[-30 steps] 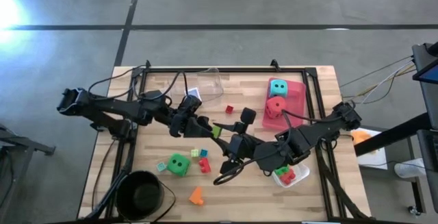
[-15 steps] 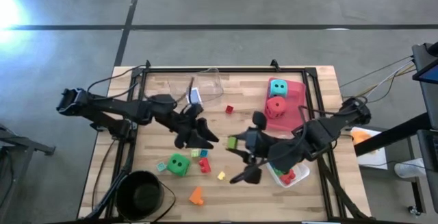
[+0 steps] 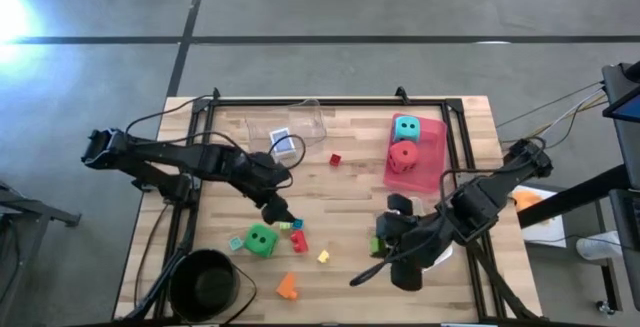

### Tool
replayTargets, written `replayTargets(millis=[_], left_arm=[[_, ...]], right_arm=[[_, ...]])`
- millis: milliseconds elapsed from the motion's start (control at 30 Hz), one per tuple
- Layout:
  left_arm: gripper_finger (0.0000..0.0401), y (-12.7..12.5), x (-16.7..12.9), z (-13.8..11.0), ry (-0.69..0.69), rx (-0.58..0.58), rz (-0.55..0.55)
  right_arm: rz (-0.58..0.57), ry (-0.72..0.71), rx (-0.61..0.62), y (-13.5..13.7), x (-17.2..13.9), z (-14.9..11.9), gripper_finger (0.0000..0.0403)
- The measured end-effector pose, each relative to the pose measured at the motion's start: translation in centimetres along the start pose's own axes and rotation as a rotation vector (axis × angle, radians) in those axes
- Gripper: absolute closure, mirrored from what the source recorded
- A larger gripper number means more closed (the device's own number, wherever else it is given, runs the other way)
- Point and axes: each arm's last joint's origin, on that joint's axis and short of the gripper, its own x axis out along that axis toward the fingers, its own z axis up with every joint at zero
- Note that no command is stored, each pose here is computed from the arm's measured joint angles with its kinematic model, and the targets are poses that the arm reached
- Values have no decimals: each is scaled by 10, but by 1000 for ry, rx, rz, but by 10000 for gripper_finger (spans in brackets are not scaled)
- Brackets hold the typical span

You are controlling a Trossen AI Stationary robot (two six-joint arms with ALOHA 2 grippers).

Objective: Pick & Place Toys
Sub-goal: Put the green game piece into the white bin

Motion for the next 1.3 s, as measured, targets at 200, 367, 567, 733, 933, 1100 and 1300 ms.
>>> replayTargets(millis=[200,367,567,733,933,1100,1300], left_arm=[[31,12,-1,-8,59,-44,145],[31,21,-3,-15,95,-95,255],[31,26,-5,-19,125,-150,311],[31,27,-6,-20,123,-203,338],[31,28,-5,-20,116,-224,353],[31,28,-5,-20,116,-224,352],[31,27,-4,-19,110,-222,343]], right_arm=[[10,181,96,-17,13,-33,274],[-55,239,174,-40,20,-62,274],[-112,260,333,-70,21,-96,274],[-247,271,676,-97,29,-130,274],[-303,272,854,-110,45,-153,274],[-317,268,873,-112,60,-159,274],[-413,251,920,-123,77,-160,274]])
